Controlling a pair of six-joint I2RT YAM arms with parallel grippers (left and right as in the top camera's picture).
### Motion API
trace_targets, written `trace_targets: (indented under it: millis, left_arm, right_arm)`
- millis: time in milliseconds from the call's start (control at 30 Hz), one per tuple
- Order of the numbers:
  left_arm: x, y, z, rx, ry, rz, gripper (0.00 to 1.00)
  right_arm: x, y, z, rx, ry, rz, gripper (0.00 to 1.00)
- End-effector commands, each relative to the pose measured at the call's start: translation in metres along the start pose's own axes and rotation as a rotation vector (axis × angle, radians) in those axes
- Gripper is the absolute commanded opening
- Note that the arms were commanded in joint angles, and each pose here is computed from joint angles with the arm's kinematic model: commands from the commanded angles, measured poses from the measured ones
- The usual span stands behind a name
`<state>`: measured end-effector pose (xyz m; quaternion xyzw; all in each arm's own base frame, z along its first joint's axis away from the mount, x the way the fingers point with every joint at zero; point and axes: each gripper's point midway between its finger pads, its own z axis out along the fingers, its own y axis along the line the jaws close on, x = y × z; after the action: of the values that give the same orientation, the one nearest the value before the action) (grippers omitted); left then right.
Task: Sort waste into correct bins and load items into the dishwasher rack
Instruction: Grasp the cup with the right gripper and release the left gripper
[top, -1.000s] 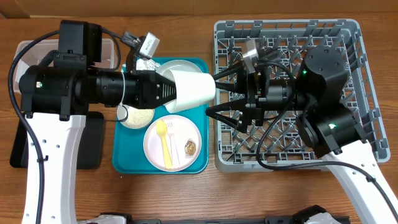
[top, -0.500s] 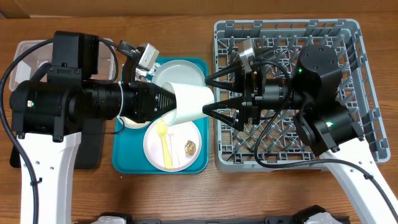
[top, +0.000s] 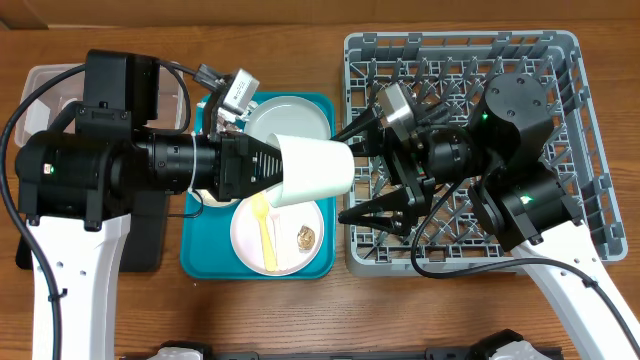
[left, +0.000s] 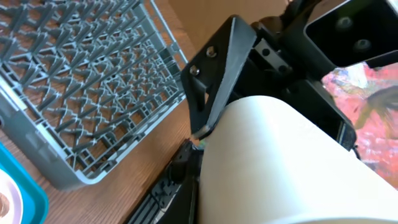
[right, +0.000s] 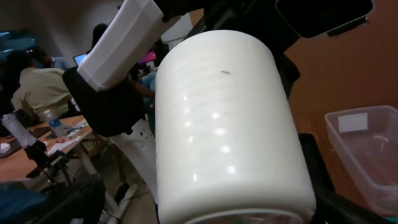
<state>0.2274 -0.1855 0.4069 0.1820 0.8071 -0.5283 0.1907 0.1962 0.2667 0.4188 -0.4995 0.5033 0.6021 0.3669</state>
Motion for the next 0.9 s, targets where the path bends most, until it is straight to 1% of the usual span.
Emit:
trace_targets:
  millis: [0, 33, 100, 200, 267, 367, 400, 467, 600, 633, 667, 700, 733, 767, 833, 867]
  left_arm:
    - [0.000, -0.010, -0.004, 0.026, -0.014, 0.050, 0.04]
    - [0.001, -0.011, -0.003, 0.027, -0.014, 0.049, 0.04]
    - [0.001, -0.012, -0.002, 0.031, -0.010, 0.054, 0.04]
    - [0.004, -0.015, 0.003, 0.038, 0.008, 0.066, 0.04]
    - [0.004, -0.009, 0.004, -0.004, 0.008, 0.065, 0.04]
    - [0.003, -0.007, 0.004, -0.011, 0.007, 0.063, 0.04]
    - [0.003, -0.007, 0.004, -0.011, 0.007, 0.063, 0.04]
    - [0.003, -0.007, 0.004, -0.011, 0.007, 0.062, 0.04]
    - [0.002, -0.007, 0.004, -0.011, 0.005, 0.066, 0.06]
    - [0.002, -0.007, 0.004, -0.011, 0.004, 0.068, 0.09]
    - [0.002, -0.007, 0.004, -0.011, 0.002, 0.066, 0.16]
    - [0.001, -0.007, 0.004, -0.010, 0.000, 0.059, 0.33]
    - [0.001, -0.007, 0.004, -0.010, -0.001, 0.056, 0.39]
    - [0.001, -0.008, 0.004, -0.010, -0.001, 0.058, 0.43]
    - [0.000, -0.007, 0.004, -0.010, -0.002, 0.053, 0.46]
    - [0.000, -0.007, 0.004, -0.010, -0.002, 0.052, 0.47]
  right_arm:
    - [-0.005, 0.017, 0.000, -0.075, 0.011, -0.044, 0.97]
    - [-0.006, 0.017, 0.000, -0.075, 0.010, -0.052, 0.97]
    - [-0.007, 0.016, 0.000, -0.067, 0.006, -0.065, 0.92]
    - [-0.010, 0.009, 0.001, -0.026, -0.004, -0.053, 0.81]
    - [-0.012, 0.007, 0.001, -0.014, -0.011, -0.045, 0.73]
    - [-0.018, 0.012, 0.001, -0.031, -0.017, -0.071, 0.70]
    - [-0.019, 0.016, 0.001, -0.050, -0.013, -0.089, 0.68]
    - [-0.019, 0.022, 0.000, -0.083, -0.006, -0.118, 0.67]
    - [-0.018, 0.027, 0.000, -0.107, 0.002, -0.128, 0.54]
    - [-0.017, 0.028, 0.000, -0.115, 0.005, -0.128, 0.54]
    - [-0.017, 0.028, 0.000, -0.116, 0.005, -0.128, 0.52]
    - [-0.017, 0.028, 0.000, -0.116, 0.005, -0.127, 0.49]
    - [-0.017, 0.028, 0.000, -0.115, 0.005, -0.127, 0.48]
    - [-0.017, 0.028, 0.000, -0.114, 0.005, -0.126, 0.47]
    - [-0.020, 0.022, 0.000, -0.082, -0.005, -0.080, 0.47]
    - [-0.022, 0.018, 0.000, -0.058, -0.014, -0.055, 0.44]
